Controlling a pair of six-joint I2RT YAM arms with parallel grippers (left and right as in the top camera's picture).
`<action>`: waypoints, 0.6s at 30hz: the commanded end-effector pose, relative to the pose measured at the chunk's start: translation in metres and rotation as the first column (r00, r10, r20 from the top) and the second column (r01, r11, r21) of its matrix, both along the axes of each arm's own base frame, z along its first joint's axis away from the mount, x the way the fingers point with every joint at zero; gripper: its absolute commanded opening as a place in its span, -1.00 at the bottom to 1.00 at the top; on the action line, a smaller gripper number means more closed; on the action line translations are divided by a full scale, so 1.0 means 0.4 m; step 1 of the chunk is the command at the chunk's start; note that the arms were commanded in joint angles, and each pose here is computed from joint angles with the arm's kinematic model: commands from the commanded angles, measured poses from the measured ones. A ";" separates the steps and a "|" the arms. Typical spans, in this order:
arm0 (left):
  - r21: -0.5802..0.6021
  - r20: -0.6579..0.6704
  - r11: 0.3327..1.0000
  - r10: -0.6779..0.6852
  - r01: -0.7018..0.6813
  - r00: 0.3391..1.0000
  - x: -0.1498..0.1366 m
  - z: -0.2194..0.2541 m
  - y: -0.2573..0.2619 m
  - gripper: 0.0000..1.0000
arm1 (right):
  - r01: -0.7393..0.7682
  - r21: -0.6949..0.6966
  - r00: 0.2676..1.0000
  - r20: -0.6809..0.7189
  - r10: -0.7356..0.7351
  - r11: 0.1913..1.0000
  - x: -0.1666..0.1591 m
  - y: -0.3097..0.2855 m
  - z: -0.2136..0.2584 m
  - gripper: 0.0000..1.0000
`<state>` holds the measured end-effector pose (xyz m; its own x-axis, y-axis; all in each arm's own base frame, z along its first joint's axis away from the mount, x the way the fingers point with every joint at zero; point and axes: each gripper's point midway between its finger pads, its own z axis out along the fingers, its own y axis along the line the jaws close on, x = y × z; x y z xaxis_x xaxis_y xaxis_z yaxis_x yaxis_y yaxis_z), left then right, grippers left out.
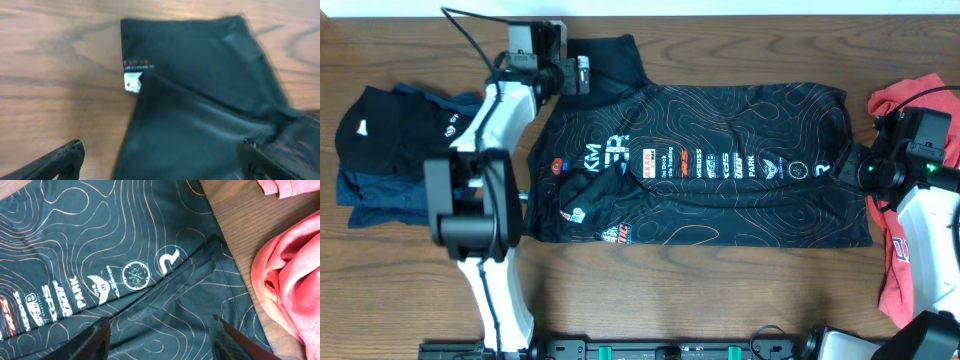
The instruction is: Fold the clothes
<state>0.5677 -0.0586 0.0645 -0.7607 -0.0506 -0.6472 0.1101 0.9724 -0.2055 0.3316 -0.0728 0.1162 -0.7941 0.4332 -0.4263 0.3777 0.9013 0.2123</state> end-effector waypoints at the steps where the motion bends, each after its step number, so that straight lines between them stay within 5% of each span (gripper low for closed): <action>1: 0.009 0.022 1.000 -0.004 0.004 1.000 0.035 -0.043 0.017 0.97 | -0.025 -0.013 1.000 0.016 0.025 1.000 0.010 0.005 0.013 0.23; 11: -0.046 0.046 0.999 -0.014 0.016 0.999 0.068 -0.129 -0.006 0.80 | -0.021 -0.017 1.000 0.014 0.021 1.000 0.009 0.002 0.012 0.22; 13: -0.075 0.031 0.997 -0.018 0.020 0.999 0.063 -0.141 -0.020 0.69 | -0.021 -0.017 1.000 0.014 0.021 1.000 0.009 0.002 0.012 0.22; 18: -0.105 0.009 0.994 -0.040 0.041 0.999 0.051 -0.155 -0.051 0.06 | -0.021 -0.017 1.000 0.014 0.022 1.000 0.009 0.002 0.012 0.20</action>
